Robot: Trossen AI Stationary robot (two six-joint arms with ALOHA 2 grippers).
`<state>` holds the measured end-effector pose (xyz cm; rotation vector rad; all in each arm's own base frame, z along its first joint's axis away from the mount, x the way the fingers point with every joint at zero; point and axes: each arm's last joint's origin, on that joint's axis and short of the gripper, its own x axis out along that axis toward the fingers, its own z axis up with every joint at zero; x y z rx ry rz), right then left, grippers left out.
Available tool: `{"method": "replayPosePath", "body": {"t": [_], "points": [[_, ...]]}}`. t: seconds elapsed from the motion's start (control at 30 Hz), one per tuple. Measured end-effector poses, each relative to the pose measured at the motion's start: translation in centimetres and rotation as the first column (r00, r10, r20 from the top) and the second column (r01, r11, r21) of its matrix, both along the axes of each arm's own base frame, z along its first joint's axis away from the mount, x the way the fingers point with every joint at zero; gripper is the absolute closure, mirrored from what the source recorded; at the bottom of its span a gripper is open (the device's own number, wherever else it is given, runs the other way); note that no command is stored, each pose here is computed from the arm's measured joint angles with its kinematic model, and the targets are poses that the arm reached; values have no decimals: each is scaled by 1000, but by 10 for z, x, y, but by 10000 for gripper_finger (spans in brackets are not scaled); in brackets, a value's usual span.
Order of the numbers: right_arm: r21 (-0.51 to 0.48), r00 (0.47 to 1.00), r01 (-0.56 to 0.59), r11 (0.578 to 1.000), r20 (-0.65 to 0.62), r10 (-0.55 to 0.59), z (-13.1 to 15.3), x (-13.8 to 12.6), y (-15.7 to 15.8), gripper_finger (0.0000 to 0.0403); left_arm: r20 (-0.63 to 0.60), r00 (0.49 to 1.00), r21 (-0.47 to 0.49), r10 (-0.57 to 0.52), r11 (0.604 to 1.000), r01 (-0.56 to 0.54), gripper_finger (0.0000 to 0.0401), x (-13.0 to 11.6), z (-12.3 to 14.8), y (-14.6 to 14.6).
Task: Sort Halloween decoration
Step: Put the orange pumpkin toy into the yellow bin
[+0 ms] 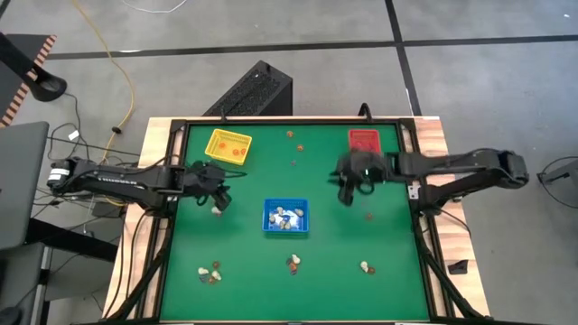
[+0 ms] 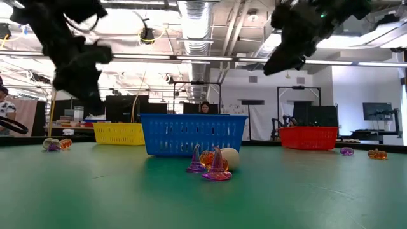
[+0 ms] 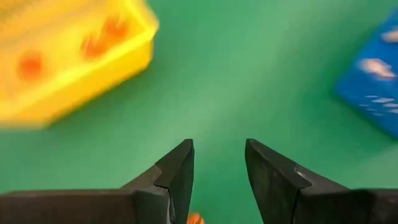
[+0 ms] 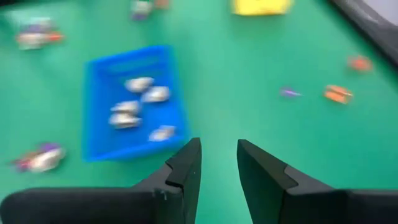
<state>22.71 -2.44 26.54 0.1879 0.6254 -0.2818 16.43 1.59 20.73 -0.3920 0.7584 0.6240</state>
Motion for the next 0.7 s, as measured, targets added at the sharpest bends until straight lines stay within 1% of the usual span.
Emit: {"method": "replayPosePath", "body": {"t": [0.07,0.13,0.23,0.43,0.6,0.7], "points": [[-2,997,-71,997,39,71,-6,4,16,269,-45,996,-102,79,991,-83,269,-2,-7,5],[-2,991,-127,992,40,127,-13,6,29,269,-111,983,-194,145,967,-165,269,-3,-15,9],[2,983,-185,983,9,185,-21,8,44,269,-217,960,-271,179,933,-235,269,-2,-28,14],[6,969,-242,970,-48,242,-33,10,58,269,-309,935,-316,176,908,-275,269,7,-44,18],[7,964,-256,967,-70,256,-36,11,62,269,-372,912,-337,172,891,-305,269,9,-54,18],[8,964,-256,967,-78,256,-37,11,62,269,-397,903,-337,165,889,-311,269,11,-58,18]]}}
